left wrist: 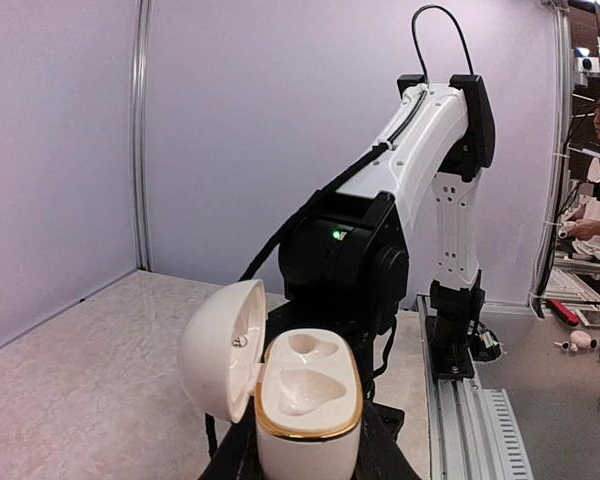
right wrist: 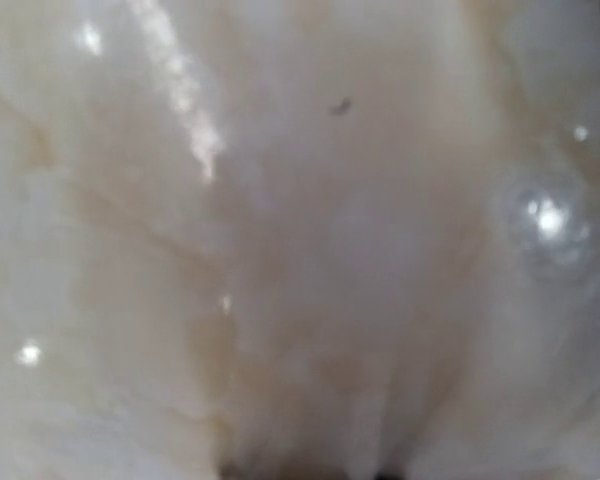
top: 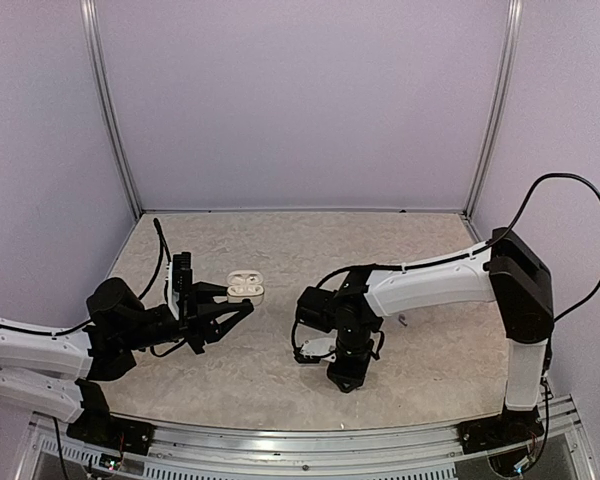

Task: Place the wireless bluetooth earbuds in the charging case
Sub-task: Move the left earbud to the center of the board, then pick up the left earbud from the center of the board.

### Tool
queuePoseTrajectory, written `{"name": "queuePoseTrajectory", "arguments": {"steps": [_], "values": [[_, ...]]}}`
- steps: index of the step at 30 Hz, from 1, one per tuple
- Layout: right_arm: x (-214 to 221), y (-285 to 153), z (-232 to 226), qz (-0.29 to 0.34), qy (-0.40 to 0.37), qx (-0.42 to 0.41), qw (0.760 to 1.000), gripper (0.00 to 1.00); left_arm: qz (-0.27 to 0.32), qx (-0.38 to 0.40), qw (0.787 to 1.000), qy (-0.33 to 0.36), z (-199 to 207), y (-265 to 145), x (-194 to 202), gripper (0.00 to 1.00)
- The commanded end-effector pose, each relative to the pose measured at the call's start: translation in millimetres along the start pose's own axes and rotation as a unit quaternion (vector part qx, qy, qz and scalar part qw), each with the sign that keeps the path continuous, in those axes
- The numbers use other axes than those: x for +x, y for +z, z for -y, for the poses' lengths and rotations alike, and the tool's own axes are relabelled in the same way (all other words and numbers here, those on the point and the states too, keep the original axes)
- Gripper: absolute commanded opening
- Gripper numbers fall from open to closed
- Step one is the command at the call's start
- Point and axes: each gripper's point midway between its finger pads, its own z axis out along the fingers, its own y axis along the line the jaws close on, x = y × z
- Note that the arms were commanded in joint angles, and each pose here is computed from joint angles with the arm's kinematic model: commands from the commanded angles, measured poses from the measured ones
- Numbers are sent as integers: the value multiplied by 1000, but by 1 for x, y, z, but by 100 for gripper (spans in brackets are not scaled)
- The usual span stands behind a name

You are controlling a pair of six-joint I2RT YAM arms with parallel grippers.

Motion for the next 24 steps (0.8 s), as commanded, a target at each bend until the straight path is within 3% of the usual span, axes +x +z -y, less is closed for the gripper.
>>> {"name": "queuePoseTrajectory", "arguments": {"steps": [1, 16, 24], "values": [[-1, 2, -3, -18, 1, 5, 1000, 34, 6, -8, 1000, 6, -4, -1, -3, 4], [2, 4, -5, -38, 2, 13, 999, 28, 5, -8, 1000, 9, -5, 0, -2, 4], [-4, -4, -3, -25, -1, 24, 999, 18, 4, -9, 1000, 8, -5, 1, 0, 4]]}}
